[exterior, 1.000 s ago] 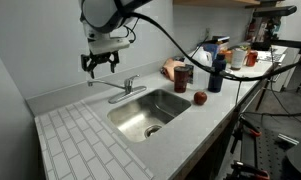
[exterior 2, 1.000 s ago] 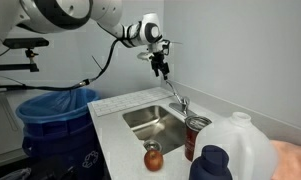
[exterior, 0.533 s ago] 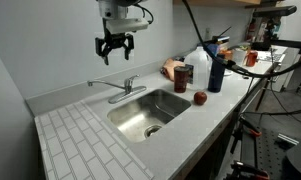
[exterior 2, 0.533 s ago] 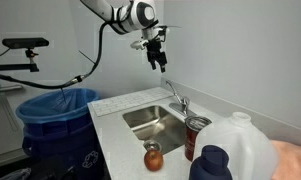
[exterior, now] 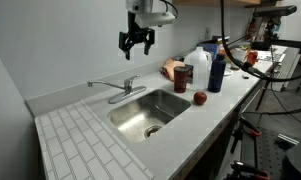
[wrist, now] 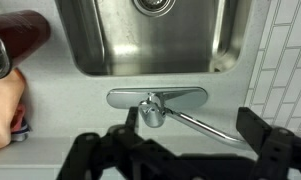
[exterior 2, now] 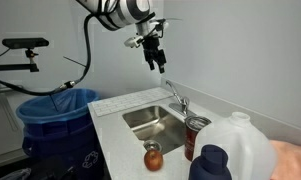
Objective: Move the spout to the left
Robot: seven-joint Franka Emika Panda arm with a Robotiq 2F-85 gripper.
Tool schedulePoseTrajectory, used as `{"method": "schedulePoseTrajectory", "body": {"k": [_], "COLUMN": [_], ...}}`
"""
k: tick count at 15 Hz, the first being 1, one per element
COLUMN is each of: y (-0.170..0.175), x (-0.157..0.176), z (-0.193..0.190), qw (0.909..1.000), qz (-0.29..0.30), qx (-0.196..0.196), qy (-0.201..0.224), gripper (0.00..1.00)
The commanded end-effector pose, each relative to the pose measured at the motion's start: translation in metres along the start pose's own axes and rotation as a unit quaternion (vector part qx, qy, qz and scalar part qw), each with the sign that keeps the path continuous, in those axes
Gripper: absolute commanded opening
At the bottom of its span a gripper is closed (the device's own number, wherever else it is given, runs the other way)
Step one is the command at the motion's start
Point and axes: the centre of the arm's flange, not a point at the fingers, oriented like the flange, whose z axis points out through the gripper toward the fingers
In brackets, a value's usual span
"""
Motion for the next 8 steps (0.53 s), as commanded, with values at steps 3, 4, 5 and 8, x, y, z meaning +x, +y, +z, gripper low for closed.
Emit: {"method": "schedulePoseTrajectory", "body": {"k": [3,4,5,8], "y": [-0.0066,-0.0067,-0.0069,-0.0066], "x": [-0.0002,-0.0002,-0.0001,0.0003], "z": [0.005,0.0054,0.0057,0.0058], "qw": [1.0,1.0,1.0,1.0], "qz": [-0.004,-0.004,-0.004,-0.004], "qx": [0.0,0.0,0.0,0.0], "qy": [-0.003,-0.003,-0.003,-0.003], "gripper": [1.0,1.0,1.0,1.0]}}
